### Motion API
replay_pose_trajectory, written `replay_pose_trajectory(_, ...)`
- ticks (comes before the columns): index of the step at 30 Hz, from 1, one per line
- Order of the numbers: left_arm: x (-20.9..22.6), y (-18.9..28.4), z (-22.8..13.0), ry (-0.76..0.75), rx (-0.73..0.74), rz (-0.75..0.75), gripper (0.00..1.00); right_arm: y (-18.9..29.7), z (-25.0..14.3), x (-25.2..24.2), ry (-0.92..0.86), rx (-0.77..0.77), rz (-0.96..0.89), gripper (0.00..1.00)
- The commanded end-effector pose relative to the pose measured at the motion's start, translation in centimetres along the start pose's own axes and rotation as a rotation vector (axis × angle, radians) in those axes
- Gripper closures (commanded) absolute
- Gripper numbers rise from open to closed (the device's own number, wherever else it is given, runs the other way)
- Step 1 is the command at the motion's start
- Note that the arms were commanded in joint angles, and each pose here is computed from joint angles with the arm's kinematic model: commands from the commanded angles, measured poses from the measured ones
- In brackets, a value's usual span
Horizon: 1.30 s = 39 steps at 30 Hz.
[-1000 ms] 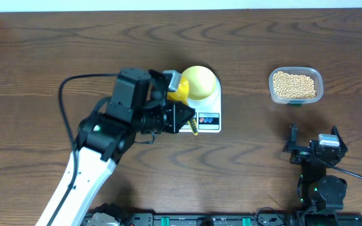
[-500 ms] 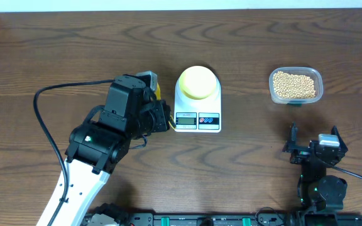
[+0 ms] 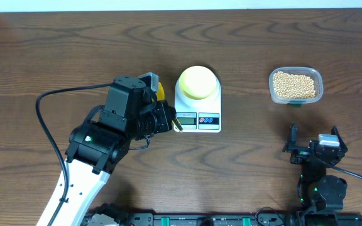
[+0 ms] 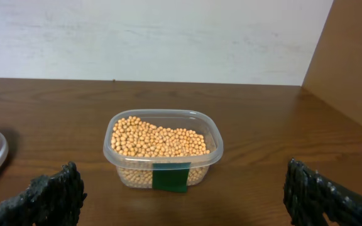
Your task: Scoop item into bowl and weigh 50g on scale
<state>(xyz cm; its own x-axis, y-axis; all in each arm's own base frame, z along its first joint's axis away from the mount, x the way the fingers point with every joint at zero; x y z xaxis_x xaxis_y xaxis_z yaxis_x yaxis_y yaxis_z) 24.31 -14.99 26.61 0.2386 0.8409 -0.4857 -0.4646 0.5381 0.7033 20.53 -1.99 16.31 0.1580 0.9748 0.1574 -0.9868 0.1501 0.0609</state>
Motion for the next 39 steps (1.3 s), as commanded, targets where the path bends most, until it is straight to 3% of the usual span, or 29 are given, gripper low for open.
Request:
replay_pose_trajectory(1, -0.2, 0.26, 0.23, 0.056, -0.013, -0.005, 0.93, 0.01, -0.05, -0.12, 0.008, -0.001, -0.005, 0.01)
replay_pose_trajectory(5, 0.03, 0.26, 0.35, 0.111, -0.023, 0.012, 0.93, 0.01, -0.05, -0.12, 0.008, -0.001, -0.005, 0.01)
replay_pose_trajectory(39, 0.12, -0.06, 0.46, 0.112, -0.019, 0.014, 0.93, 0.01, -0.05, -0.12, 0.008, -0.001, -0.005, 0.01)
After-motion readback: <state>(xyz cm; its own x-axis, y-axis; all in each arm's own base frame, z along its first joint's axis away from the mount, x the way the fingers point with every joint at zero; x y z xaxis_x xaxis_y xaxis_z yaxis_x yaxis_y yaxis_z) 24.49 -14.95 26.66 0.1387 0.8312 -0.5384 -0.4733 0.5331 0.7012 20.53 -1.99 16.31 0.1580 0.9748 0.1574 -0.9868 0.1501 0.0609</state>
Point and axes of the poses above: each gripper's point midway between its finger pads, its own y axis back along the fingers, its own x axis along the line the jaws close on, z = x × y, the point moved 4 cm from there along y, back along the fingers, and after that the axes turned 13 degrees about -y, right-handed, at the moved point
